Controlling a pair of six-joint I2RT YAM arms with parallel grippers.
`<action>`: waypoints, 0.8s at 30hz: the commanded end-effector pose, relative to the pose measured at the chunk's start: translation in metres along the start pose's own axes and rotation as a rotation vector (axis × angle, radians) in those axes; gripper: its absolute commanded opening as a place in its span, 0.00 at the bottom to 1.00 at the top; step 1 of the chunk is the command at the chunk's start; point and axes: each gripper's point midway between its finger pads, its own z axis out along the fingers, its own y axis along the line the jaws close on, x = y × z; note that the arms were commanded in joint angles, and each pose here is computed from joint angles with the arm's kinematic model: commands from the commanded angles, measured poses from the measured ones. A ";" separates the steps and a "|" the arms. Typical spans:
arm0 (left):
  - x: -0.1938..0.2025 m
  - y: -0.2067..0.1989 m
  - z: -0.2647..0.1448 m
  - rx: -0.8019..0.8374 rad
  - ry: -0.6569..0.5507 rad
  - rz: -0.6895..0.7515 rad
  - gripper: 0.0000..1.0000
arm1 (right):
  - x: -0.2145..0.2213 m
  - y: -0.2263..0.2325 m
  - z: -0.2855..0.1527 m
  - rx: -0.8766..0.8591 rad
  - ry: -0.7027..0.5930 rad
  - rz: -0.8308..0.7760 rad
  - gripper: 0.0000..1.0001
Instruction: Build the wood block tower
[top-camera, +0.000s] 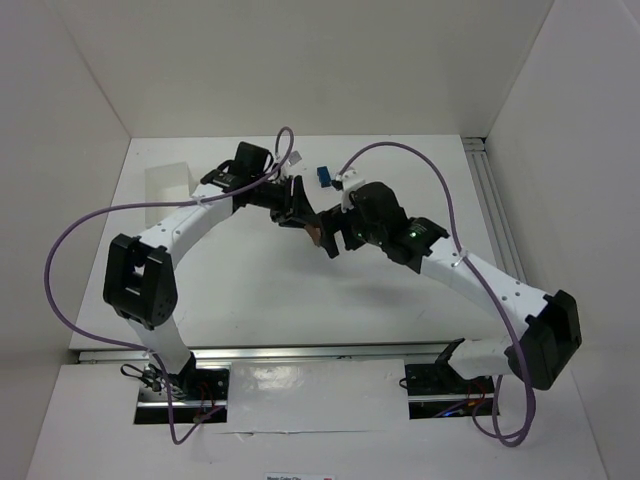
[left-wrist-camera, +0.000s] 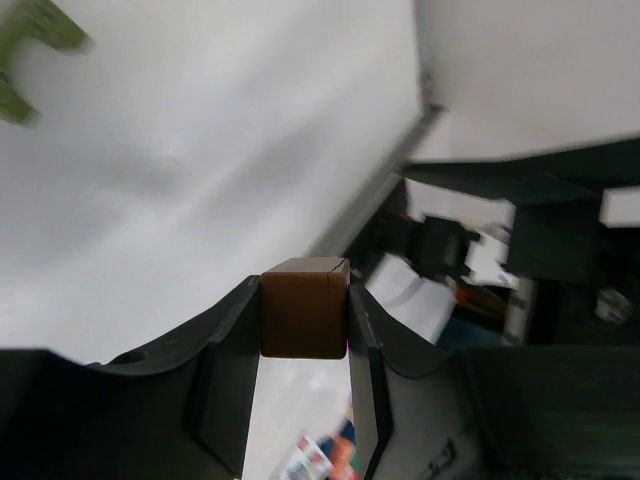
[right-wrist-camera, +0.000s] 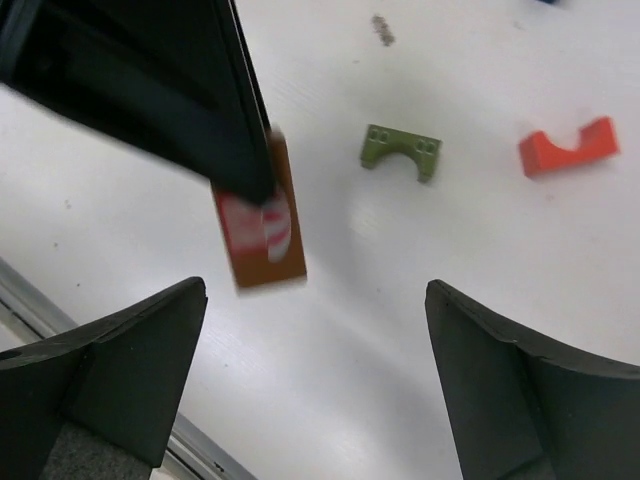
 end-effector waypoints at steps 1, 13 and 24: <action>-0.034 0.004 -0.006 -0.221 -0.138 0.146 0.00 | -0.005 -0.024 -0.045 0.149 -0.053 0.093 0.97; -0.062 0.013 0.089 -0.683 -0.392 0.367 0.00 | 0.063 -0.124 -0.140 0.770 -0.086 0.703 0.98; -0.052 0.057 0.138 -0.843 -0.501 0.398 0.00 | 0.066 -0.139 -0.162 0.825 -0.133 0.728 1.00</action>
